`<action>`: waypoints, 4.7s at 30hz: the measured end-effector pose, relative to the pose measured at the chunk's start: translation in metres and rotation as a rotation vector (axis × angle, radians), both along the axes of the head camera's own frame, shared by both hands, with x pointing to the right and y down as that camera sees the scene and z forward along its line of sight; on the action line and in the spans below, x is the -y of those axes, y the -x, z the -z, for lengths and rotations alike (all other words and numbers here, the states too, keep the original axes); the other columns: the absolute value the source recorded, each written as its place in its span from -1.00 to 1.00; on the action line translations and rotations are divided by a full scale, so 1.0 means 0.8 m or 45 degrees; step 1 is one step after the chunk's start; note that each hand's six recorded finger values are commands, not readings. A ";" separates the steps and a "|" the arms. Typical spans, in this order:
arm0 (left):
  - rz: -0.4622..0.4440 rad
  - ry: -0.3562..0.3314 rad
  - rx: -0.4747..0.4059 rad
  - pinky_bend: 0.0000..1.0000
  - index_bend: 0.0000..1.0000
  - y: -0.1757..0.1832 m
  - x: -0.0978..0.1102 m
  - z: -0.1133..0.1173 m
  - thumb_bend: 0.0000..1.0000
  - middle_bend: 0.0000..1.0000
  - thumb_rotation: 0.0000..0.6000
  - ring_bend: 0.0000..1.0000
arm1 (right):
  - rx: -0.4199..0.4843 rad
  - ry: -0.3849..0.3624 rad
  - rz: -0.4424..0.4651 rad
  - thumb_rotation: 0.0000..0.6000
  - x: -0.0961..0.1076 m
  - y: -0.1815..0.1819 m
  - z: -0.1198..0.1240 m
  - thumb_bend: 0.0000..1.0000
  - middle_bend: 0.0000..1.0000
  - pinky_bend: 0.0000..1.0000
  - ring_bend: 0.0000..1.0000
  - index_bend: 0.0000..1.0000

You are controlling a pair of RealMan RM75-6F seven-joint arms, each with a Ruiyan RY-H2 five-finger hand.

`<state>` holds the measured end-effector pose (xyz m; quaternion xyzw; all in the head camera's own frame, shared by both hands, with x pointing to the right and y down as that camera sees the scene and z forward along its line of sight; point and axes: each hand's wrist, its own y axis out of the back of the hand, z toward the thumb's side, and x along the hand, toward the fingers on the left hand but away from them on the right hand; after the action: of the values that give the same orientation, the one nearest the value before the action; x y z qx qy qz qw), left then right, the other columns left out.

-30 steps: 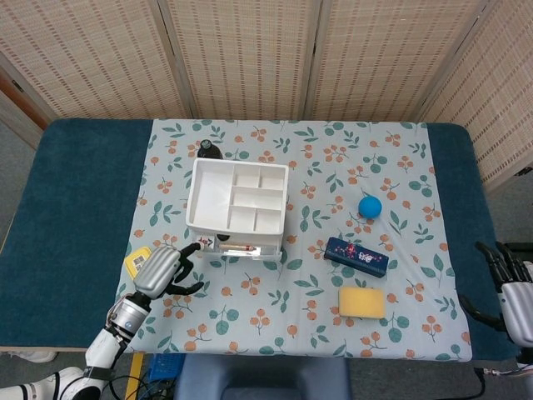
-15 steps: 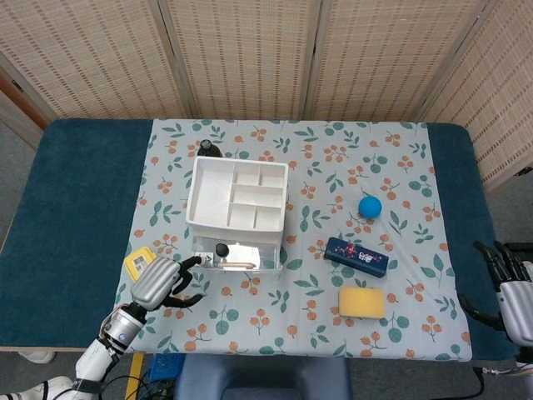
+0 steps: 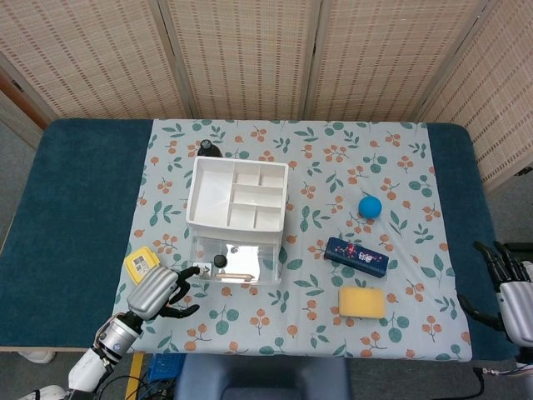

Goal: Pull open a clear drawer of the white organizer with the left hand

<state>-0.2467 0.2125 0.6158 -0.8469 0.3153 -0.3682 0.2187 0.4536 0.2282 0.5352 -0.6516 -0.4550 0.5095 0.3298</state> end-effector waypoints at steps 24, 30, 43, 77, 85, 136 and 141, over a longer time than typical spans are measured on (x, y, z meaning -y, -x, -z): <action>-0.155 -0.263 0.052 1.00 -0.38 0.008 0.036 0.064 -0.58 0.83 1.00 1.00 | -0.029 -0.043 0.029 1.00 0.007 0.001 0.016 -0.42 -0.74 -0.85 -0.97 -1.00; -0.300 -0.432 0.093 1.00 -0.31 -0.011 0.071 0.075 -0.58 0.83 1.00 1.00 | -0.016 -0.080 0.029 1.00 0.011 0.004 0.026 -0.42 -0.74 -0.85 -0.97 -1.00; -0.616 -0.646 0.291 1.00 -0.26 -0.045 0.107 0.044 -0.58 0.84 1.00 1.00 | -0.048 -0.128 0.027 1.00 0.019 0.004 0.045 -0.42 -0.74 -0.85 -0.97 -1.00; -0.818 -0.641 0.464 1.00 -0.22 -0.090 0.117 0.012 -0.58 0.85 1.00 1.00 | -0.040 -0.102 -0.009 1.00 0.014 -0.006 0.036 -0.42 -0.74 -0.85 -0.97 -1.00; -0.836 -0.631 0.472 1.00 -0.17 -0.097 0.117 0.012 -0.58 0.85 1.00 1.00 | -0.039 -0.101 -0.012 1.00 0.014 -0.007 0.036 -0.42 -0.74 -0.85 -0.97 -1.00; -0.867 -0.641 0.505 1.00 0.02 -0.118 0.126 -0.008 -0.58 0.85 1.00 1.00 | -0.037 -0.089 -0.028 1.00 0.013 -0.012 0.032 -0.42 -0.74 -0.85 -0.97 -1.00; -0.866 -0.657 0.516 1.00 0.00 -0.117 0.129 -0.007 -0.58 0.85 1.00 1.00 | -0.036 -0.088 -0.028 1.00 0.013 -0.012 0.031 -0.42 -0.74 -0.85 -0.97 -1.00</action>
<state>-0.1532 0.1092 0.6214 -0.7311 0.0521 -0.3432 0.5874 0.4634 0.2177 0.5102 -0.6275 -0.4746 0.5064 0.3530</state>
